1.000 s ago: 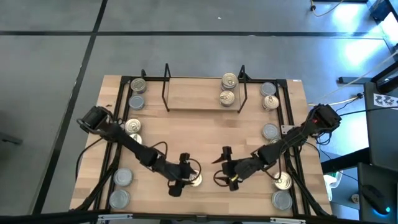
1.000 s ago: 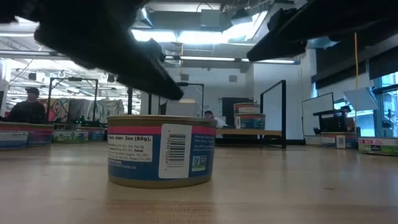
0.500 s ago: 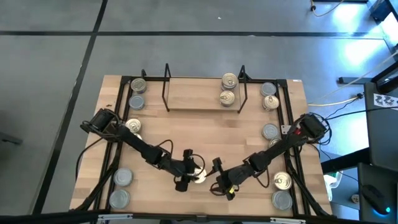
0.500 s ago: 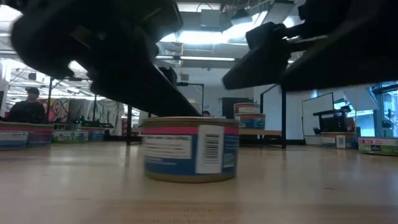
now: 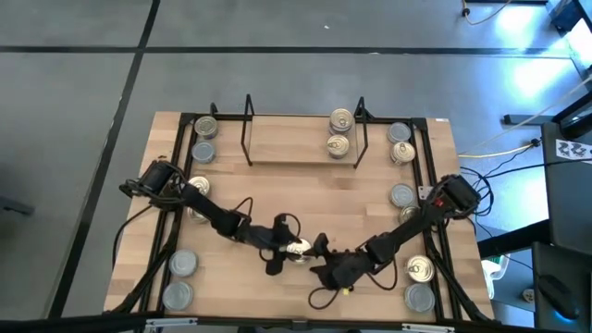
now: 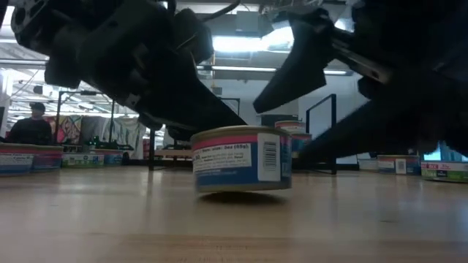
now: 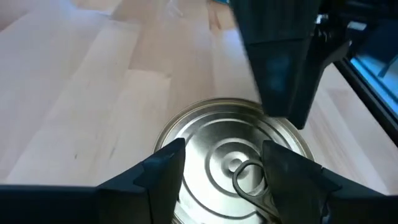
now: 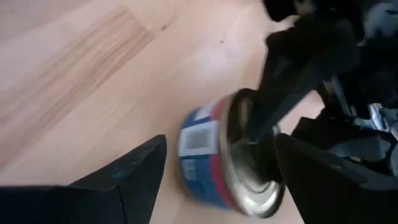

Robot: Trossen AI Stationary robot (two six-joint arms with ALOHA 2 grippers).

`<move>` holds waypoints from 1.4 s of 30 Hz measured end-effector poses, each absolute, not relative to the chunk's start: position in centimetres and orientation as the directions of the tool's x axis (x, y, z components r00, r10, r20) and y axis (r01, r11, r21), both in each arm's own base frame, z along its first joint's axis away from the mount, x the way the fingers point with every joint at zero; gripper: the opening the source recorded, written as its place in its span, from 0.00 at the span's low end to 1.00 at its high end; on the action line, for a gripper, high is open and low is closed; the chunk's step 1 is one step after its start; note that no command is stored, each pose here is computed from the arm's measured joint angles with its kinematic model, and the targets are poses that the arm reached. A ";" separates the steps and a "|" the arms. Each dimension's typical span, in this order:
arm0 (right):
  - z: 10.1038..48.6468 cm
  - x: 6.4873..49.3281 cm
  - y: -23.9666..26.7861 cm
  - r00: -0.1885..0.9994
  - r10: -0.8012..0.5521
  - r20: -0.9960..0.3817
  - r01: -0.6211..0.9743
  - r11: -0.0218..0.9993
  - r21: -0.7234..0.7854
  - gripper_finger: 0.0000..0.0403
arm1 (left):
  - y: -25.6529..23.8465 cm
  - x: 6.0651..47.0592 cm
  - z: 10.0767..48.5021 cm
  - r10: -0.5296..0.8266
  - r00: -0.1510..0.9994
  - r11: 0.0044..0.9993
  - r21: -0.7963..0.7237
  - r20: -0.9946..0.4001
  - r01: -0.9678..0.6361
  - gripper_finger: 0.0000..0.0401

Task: Stack canned seafood by type on shelf
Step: Stack the blue and pink tuna can on top of the blue and pink tuna can on the shelf

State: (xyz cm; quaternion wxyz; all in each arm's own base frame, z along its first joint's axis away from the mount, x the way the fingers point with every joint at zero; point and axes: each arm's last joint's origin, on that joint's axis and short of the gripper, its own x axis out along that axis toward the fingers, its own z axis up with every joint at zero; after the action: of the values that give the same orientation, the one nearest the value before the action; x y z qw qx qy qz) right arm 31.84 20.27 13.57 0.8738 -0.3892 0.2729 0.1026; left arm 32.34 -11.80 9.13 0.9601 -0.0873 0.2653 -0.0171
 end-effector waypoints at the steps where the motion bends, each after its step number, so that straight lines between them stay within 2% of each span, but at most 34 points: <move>1: 13.5 31.8 20.2 0.827 -0.049 -0.560 -0.388 0.672 -0.631 0.74 | -11.6 32.3 9.1 -0.078 0.862 0.982 -0.185 -0.502 -0.019 0.53; 9: 13.1 31.7 19.6 0.817 -0.174 -0.549 -0.332 0.638 -0.695 0.74 | -11.0 32.3 9.0 -0.067 0.870 0.971 -0.231 -0.488 -0.055 0.53; 16: 11.6 31.7 19.7 0.798 -0.179 -0.576 -0.382 0.589 -0.712 0.74 | -10.5 32.5 9.0 -0.052 0.874 0.956 -0.278 -0.483 -0.097 0.53; 21: 10.9 31.9 19.6 0.797 -0.256 -0.548 -0.336 0.565 -0.753 0.74 | -10.4 32.5 9.0 -0.048 0.876 0.952 -0.286 -0.480 -0.104 0.53; 29: 10.8 32.8 18.3 0.794 -0.267 -0.546 -0.309 0.597 -0.741 0.74 | -10.4 32.5 9.0 -0.044 0.877 0.952 -0.287 -0.478 -0.108 0.53; 33: 10.8 33.2 17.9 0.789 -0.213 -0.576 -0.347 0.620 -0.704 0.67 | -10.4 32.5 9.0 -0.044 0.878 0.951 -0.288 -0.477 -0.109 0.53; 37: 10.7 33.2 18.0 0.793 -0.209 -0.572 -0.341 0.625 -0.702 0.53 | -10.4 32.5 9.0 -0.044 0.879 0.946 -0.304 -0.474 -0.117 0.53; 42: 10.8 33.0 18.2 0.796 -0.230 -0.560 -0.324 0.619 -0.715 0.52 | -10.3 32.5 9.4 -0.045 0.883 0.946 -0.304 -0.467 -0.112 0.53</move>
State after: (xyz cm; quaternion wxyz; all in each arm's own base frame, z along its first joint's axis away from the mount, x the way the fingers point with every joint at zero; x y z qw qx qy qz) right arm 33.03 18.15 10.79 0.8416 -0.4355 0.3182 0.0280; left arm 32.47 -10.35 9.40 0.9566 -0.1633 0.2409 0.0175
